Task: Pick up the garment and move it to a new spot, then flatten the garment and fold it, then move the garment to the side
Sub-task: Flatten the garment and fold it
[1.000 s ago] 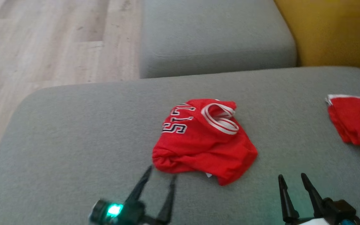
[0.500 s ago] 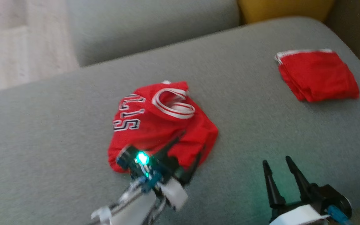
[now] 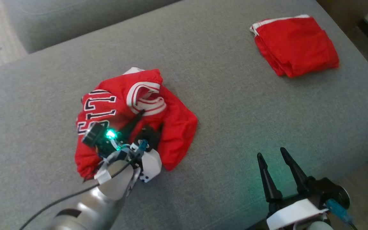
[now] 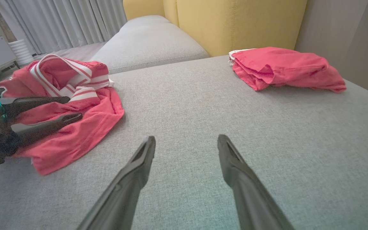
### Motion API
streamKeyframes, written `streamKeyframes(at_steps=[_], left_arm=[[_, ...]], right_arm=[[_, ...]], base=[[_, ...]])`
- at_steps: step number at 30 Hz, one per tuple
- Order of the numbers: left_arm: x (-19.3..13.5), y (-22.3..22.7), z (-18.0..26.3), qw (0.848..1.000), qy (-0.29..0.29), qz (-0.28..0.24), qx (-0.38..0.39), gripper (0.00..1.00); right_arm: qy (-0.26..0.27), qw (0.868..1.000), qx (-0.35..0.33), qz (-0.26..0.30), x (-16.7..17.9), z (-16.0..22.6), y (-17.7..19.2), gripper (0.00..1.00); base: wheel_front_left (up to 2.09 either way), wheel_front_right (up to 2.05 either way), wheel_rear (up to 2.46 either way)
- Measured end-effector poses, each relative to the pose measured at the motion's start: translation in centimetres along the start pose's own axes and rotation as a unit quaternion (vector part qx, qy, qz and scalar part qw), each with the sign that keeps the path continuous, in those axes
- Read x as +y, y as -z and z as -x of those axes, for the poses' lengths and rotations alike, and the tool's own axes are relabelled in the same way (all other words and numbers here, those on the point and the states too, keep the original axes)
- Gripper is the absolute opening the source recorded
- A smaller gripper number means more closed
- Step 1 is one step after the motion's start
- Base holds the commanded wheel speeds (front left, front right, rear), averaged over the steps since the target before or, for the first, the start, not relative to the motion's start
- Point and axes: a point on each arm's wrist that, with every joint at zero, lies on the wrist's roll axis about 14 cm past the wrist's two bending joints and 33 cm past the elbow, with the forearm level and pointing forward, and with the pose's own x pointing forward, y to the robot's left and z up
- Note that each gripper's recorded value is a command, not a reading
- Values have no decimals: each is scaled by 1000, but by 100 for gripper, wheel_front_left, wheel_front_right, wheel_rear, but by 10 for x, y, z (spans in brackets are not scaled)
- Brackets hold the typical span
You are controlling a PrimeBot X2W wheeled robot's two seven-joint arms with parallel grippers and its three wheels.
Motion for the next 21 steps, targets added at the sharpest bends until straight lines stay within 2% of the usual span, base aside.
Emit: streamKeyframes(at_steps=[2,3,5,7,8,9,10,15,19,21], left_arm=[[4,2,-4,1000,-6,-6,1,100],[8,1,-5,1000,-12,-8,0,96],[13,0,-4,1000,-23,0,-3,48],[16,-2,-3,999,-30,10,-8,39],[18,-4,-2,999,-32,14,-11,17],[19,-6,-1,999,-36,21,-15,4],[20,-10,0,999,-38,31,-22,0],[19,-50,4,991,-28,110,-78,0],[22,-102,11,980,-28,130,-145,0],[30,-138,18,971,-34,142,-190,0]], right_arm=[[4,1000,2,-1,-2,-1,1,100],[4,1000,1,-3,-2,-2,0,100],[0,1000,-2,-2,0,-5,-3,100],[-4,1000,-3,-3,2,-5,-3,100],[-5,1000,-3,-3,2,-5,-2,100],[-6,1000,-4,-3,3,-4,-3,100],[-7,1000,-5,-3,3,-4,-3,100],[-13,1000,-13,-6,7,-2,-6,100],[-16,999,-28,-9,8,3,-12,100],[-14,999,-38,-11,7,7,-16,100]], base=[[0,0,0],[0,0,0],[0,0,0],[0,0,0],[0,0,0],[0,0,0],[0,0,0],[0,0,0],[0,0,0],[0,0,0]])
